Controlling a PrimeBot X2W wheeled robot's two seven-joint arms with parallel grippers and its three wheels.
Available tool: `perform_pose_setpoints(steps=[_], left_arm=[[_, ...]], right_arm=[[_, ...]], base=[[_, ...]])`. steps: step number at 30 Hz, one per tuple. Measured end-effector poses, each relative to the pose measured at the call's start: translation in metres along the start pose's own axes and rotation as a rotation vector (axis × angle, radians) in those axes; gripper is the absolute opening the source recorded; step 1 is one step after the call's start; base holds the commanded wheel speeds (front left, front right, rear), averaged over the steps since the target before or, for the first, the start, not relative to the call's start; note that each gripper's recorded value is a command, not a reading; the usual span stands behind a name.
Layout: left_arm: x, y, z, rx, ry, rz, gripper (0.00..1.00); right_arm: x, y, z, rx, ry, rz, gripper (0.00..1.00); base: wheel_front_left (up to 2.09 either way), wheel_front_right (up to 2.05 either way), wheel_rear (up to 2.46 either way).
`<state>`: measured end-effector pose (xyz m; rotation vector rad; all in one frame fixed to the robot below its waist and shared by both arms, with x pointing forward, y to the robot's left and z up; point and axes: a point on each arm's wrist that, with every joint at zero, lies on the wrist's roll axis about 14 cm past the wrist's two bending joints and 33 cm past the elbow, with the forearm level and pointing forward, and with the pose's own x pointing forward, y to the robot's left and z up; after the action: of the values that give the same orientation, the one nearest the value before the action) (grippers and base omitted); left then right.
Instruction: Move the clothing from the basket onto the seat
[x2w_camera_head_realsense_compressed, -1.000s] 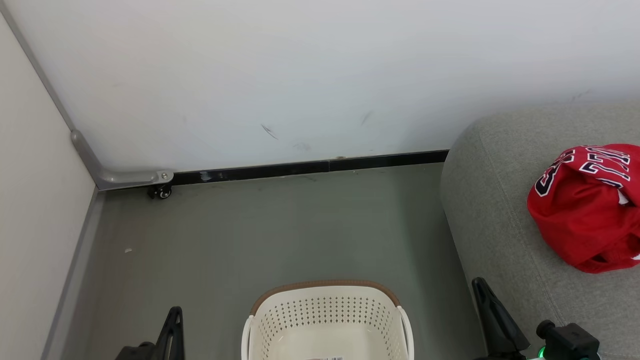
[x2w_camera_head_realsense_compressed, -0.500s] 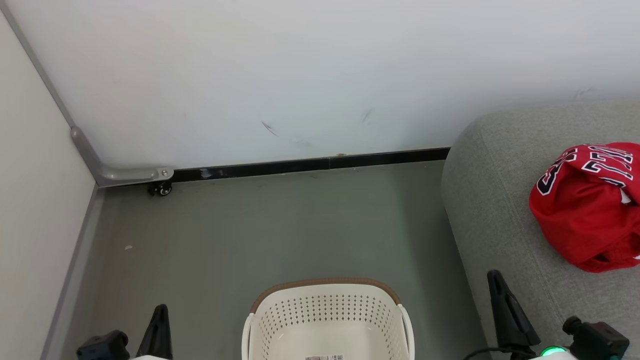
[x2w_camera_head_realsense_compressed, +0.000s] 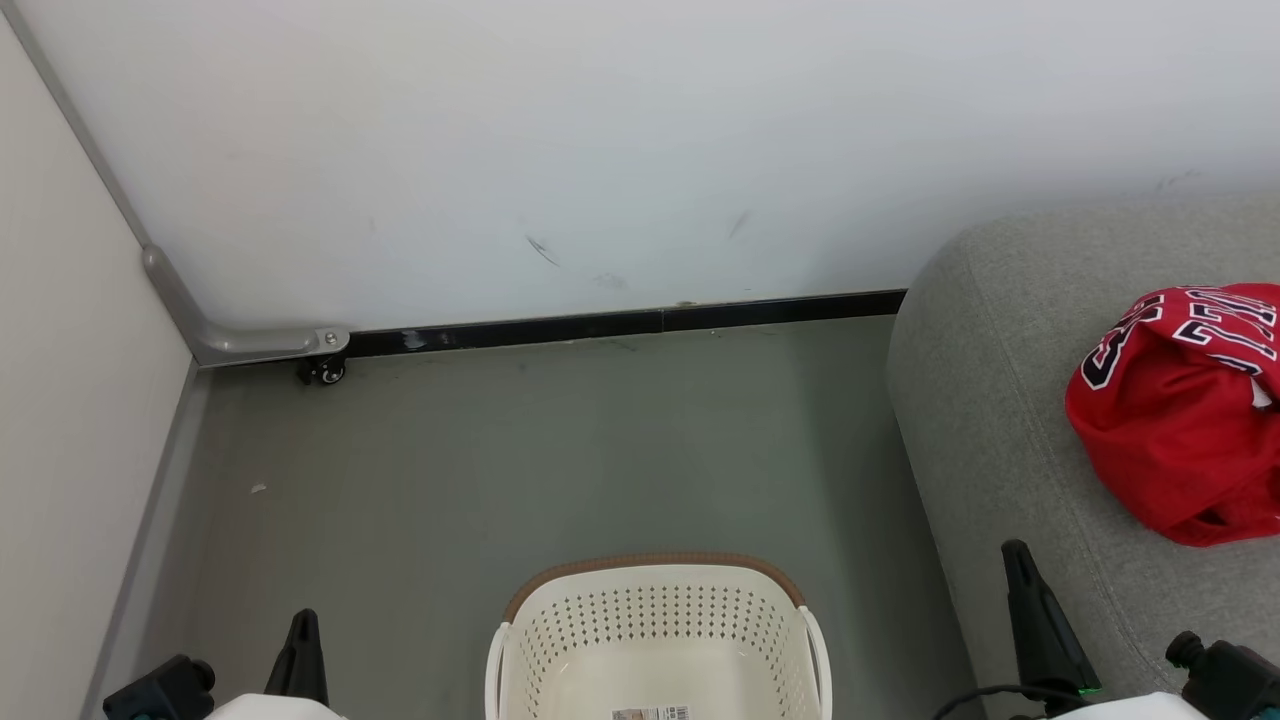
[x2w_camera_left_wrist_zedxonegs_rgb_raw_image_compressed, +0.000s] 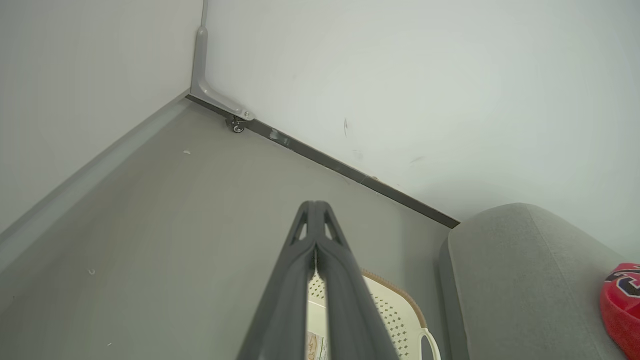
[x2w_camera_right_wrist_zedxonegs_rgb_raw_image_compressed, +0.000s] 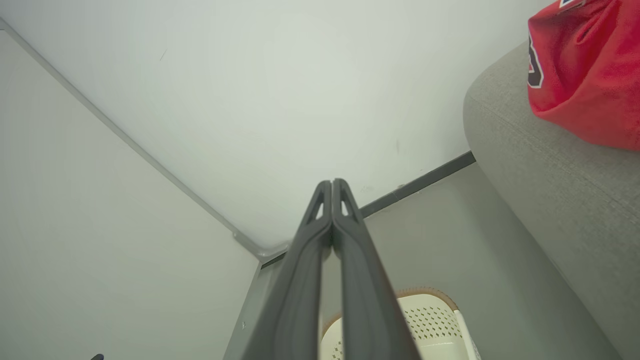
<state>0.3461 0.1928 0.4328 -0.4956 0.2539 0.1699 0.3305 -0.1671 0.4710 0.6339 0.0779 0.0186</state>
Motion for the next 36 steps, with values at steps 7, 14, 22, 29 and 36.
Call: perform_pose_setpoints(steps=[7, 14, 22, 29, 36], left_arm=[[0.002, -0.001, -0.001, -0.116, 0.021, -0.01, 0.0], [0.004, -0.005, 0.0, -0.231, 0.035, -0.023, 0.0], [0.004, -0.006, 0.002, -0.359, 0.048, -0.039, 0.0], [0.006, -0.011, 0.008, -0.467, 0.046, -0.071, 0.0], [0.007, -0.012, 0.01, -0.577, 0.051, -0.084, 0.0]], right_arm=[[0.004, -0.006, 0.004, 0.096, -0.002, -0.018, 0.0], [0.006, -0.011, 0.003, 0.198, 0.004, -0.039, 0.0], [0.013, -0.01, 0.012, 0.31, -0.017, -0.033, 0.0], [0.013, -0.017, 0.009, 0.407, -0.004, -0.056, 0.0], [0.022, -0.015, 0.018, 0.505, -0.023, -0.046, 0.0]], base=[[0.0, 0.0, 0.0], [0.0, 0.0, 0.0], [0.0, 0.0, 0.0], [0.0, 0.0, 0.0], [0.0, 0.0, 0.0]])
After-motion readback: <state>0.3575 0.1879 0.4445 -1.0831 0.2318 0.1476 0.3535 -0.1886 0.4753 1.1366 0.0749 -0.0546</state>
